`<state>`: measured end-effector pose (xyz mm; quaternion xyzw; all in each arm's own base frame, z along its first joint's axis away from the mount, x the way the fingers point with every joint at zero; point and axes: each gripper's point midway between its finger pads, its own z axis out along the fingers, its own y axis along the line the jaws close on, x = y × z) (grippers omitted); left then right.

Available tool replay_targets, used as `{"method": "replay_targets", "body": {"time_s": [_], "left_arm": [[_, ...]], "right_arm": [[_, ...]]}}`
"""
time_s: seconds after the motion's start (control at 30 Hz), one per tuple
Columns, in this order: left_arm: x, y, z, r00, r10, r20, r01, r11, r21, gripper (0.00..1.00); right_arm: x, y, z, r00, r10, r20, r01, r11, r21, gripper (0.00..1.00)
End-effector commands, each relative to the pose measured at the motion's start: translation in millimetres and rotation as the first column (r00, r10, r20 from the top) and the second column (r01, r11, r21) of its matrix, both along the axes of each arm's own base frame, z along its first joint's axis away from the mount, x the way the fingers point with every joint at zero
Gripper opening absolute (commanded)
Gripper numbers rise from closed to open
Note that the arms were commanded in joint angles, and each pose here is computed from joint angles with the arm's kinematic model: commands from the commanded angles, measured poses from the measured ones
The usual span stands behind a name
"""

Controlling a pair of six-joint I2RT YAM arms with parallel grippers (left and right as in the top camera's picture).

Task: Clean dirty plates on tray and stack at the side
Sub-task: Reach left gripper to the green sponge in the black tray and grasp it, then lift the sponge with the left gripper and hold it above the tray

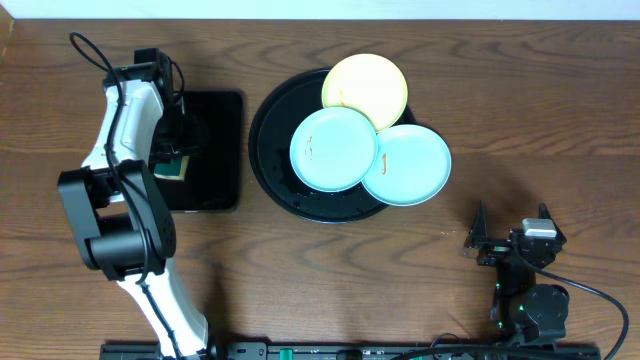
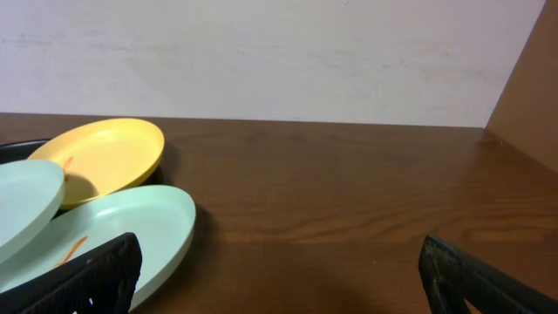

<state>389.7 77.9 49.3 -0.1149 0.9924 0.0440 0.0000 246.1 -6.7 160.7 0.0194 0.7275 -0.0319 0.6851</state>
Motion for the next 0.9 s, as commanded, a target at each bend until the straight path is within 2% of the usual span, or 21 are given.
{"method": "replay_targets", "body": {"time_s": [0.0,0.1,0.2,0.37,0.57,0.63,0.87], "left_arm": [[-0.9,10.1,-9.7,1.0,0.013,-0.018,-0.012,0.999,0.047,0.47],[2.7,10.9,-18.0,1.0,0.013,-0.018,-0.012,0.999,0.048,0.47],[2.6,10.8,-26.6,0.999,0.013,-0.033,-0.012,0.999,0.046,0.38],[2.5,7.4,-41.0,0.999,0.013,-0.052,-0.012,1.0,0.023,0.37],[3.2,6.3,-43.5,0.998,0.013,-0.053,-0.012,1.0,0.016,0.15],[4.4,1.1,-43.2,0.999,0.013,-0.047,-0.013,1.0,-0.015,0.08],[13.5,-35.1,-29.7,1.0,0.014,0.017,-0.01,0.975,-0.22,0.08]], "right_arm": [[-0.2,0.0,-0.1,1.0,-0.002,0.002,0.002,1.0,0.006,0.99],[-0.2,0.0,-0.1,1.0,-0.002,0.002,0.002,1.0,0.006,0.99],[-0.3,0.0,0.0,1.0,-0.002,0.002,0.002,1.0,0.007,0.99],[-0.2,0.0,-0.1,1.0,-0.002,0.002,0.002,1.0,0.006,0.99],[-0.3,-0.1,0.0,1.0,-0.002,0.002,0.002,1.0,0.006,0.99],[-0.3,0.0,0.0,1.0,-0.002,0.002,0.002,1.0,0.006,0.99],[-0.2,0.0,-0.1,1.0,-0.002,0.002,0.002,1.0,0.006,0.99]]}}
